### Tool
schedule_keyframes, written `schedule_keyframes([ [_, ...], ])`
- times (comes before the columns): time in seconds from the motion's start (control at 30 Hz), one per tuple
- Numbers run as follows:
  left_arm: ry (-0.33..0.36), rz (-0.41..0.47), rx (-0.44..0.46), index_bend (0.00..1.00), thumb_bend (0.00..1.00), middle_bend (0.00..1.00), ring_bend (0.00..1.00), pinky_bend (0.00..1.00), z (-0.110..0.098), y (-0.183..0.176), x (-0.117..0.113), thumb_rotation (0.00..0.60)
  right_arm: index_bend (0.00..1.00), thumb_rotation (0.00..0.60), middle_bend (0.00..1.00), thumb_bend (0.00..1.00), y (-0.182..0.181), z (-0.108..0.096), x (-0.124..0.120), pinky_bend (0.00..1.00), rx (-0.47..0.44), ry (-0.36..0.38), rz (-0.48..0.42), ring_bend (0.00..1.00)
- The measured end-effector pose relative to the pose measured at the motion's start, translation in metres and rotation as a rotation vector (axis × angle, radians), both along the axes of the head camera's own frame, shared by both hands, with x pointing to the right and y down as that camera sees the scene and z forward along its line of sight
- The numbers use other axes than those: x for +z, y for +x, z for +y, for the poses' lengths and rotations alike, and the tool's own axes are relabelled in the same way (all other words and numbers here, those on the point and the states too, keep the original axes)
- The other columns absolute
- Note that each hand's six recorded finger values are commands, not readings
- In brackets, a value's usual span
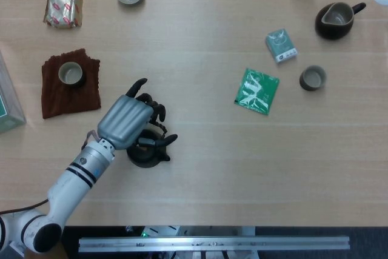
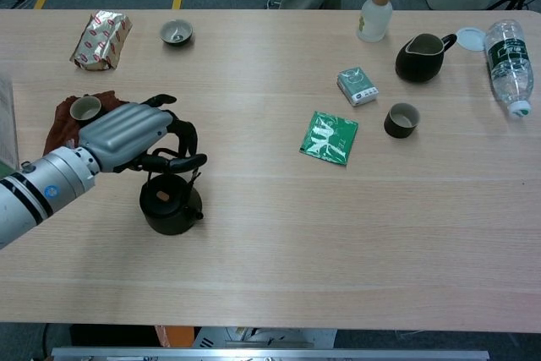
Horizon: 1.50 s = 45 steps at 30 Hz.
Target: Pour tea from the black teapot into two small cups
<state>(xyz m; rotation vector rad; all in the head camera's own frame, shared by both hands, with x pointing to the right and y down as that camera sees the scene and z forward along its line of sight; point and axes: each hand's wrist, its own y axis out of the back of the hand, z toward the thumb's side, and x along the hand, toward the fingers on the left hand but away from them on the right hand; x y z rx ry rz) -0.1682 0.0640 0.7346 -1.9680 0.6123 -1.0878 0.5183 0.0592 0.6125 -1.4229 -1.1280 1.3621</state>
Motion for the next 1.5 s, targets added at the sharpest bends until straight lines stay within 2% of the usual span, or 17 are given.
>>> schedule_keyframes([
  [0.33, 0.038, 0.000, 0.000, 0.46, 0.15, 0.55, 0.37, 0.00, 0.010, -0.012, -0.017, 0.019, 0.25, 0.600, 0.23, 0.26, -0.002, 0.001, -0.002, 0.06, -0.009, 0.006, -0.005, 0.04],
  [0.87, 0.030, -0.052, -0.057, 0.46, 0.15, 0.54, 0.37, 0.00, 0.044, -0.047, -0.032, 0.058, 0.25, 0.600, 0.22, 0.26, -0.005, 0.003, -0.005, 0.06, -0.018, 0.013, -0.013, 0.04],
  [1.07, 0.045, -0.057, -0.087, 0.46, 0.15, 0.54, 0.37, 0.00, 0.052, -0.054, -0.038, 0.115, 0.25, 0.600, 0.23, 0.26, -0.004, 0.003, -0.005, 0.06, -0.018, 0.016, -0.016, 0.04],
  [1.2, 0.049, -0.069, -0.095, 0.47, 0.15, 0.54, 0.39, 0.00, 0.058, -0.055, -0.040, 0.227, 0.25, 0.600, 0.23, 0.26, -0.003, 0.003, -0.004, 0.06, -0.019, 0.012, -0.017, 0.04],
  [1.5, 0.048, -0.083, -0.092, 0.44, 0.15, 0.48, 0.39, 0.00, 0.076, -0.050, -0.042, 0.270, 0.25, 0.600, 0.23, 0.26, -0.002, 0.002, -0.003, 0.06, -0.023, 0.008, -0.018, 0.04],
])
